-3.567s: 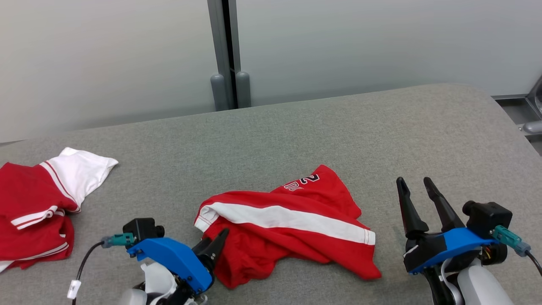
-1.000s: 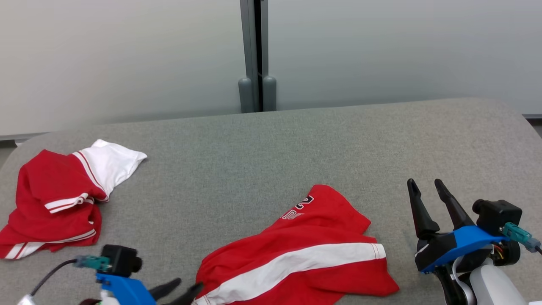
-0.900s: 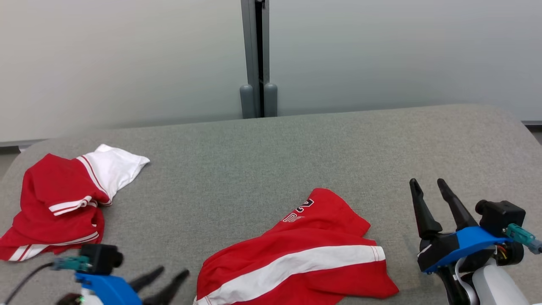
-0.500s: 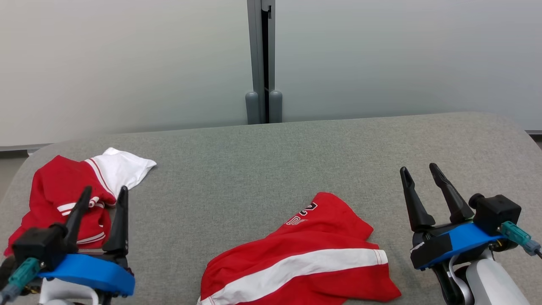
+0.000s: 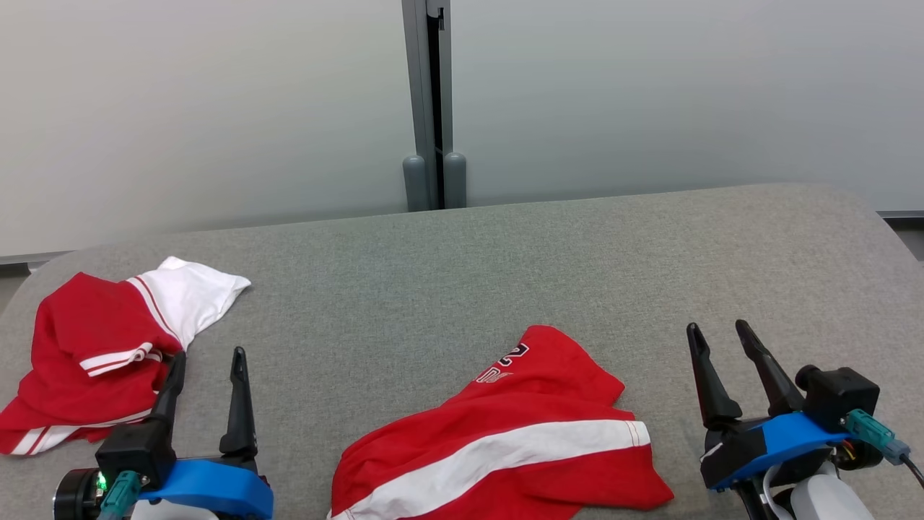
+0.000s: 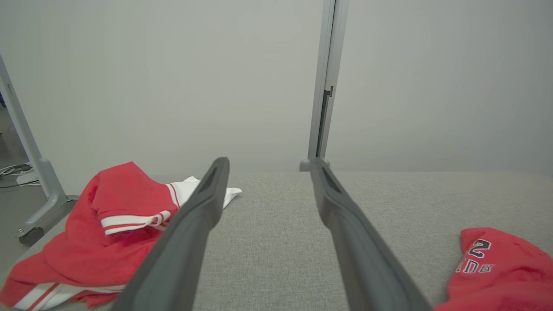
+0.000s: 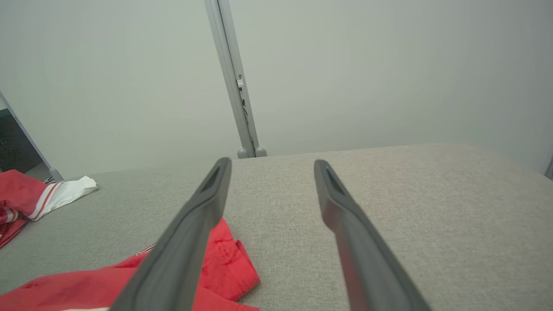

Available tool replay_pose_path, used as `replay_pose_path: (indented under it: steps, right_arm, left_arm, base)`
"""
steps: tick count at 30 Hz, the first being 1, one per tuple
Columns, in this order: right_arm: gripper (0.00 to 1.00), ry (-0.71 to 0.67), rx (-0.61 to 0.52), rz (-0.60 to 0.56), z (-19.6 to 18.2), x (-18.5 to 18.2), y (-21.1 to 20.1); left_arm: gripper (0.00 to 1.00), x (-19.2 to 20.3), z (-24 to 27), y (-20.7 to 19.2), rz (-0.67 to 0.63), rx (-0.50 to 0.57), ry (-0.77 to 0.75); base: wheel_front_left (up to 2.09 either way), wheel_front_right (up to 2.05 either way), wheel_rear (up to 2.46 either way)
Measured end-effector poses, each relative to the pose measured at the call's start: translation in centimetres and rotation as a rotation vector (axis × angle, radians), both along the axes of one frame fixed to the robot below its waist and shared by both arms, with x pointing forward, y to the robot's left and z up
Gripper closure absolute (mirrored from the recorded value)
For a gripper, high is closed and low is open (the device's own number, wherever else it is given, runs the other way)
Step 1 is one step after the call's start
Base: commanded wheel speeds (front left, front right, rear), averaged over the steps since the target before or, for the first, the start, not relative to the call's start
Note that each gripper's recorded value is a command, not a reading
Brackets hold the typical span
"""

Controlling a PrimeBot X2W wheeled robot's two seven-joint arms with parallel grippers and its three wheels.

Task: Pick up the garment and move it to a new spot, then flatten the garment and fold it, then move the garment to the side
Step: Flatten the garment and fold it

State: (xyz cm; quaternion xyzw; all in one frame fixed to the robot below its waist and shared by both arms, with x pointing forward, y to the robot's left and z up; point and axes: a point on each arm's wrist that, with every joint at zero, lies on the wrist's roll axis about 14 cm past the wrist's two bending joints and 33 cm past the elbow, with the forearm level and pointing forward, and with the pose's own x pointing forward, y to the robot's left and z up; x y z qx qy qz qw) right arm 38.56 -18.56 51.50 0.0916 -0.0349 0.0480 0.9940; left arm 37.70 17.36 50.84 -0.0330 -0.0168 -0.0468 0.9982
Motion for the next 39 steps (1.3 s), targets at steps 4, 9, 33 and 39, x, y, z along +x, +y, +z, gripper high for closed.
replay_pose_path:
  steps: [4,9,33,39]
  right_arm:
    - [0.0,0.0,-0.007,-0.005,0.0,0.2,-0.2]
    - [0.0,-0.009,-0.01,-0.001,0.3,0.5,-0.1]
    - [0.0,0.438,0.007,0.063,-5.4,-1.8,-2.1]
    - [0.0,0.667,0.058,0.14,-8.8,-4.7,-0.3]
  left_arm:
    - [0.0,0.1,-0.3,0.4,0.005,0.002,0.003]
    - [0.0,0.1,-0.4,0.6,0.003,-0.001,0.001]
    - [0.0,-2.7,-5.5,-0.6,-0.069,-0.15,0.363]
    - [0.0,-6.7,-7.9,-3.1,-0.187,-0.203,0.648]
  base:
    - [0.0,0.0,0.0]
    - [0.0,0.0,0.0]
    - [0.0,0.0,0.0]
    - [0.0,0.0,0.0]
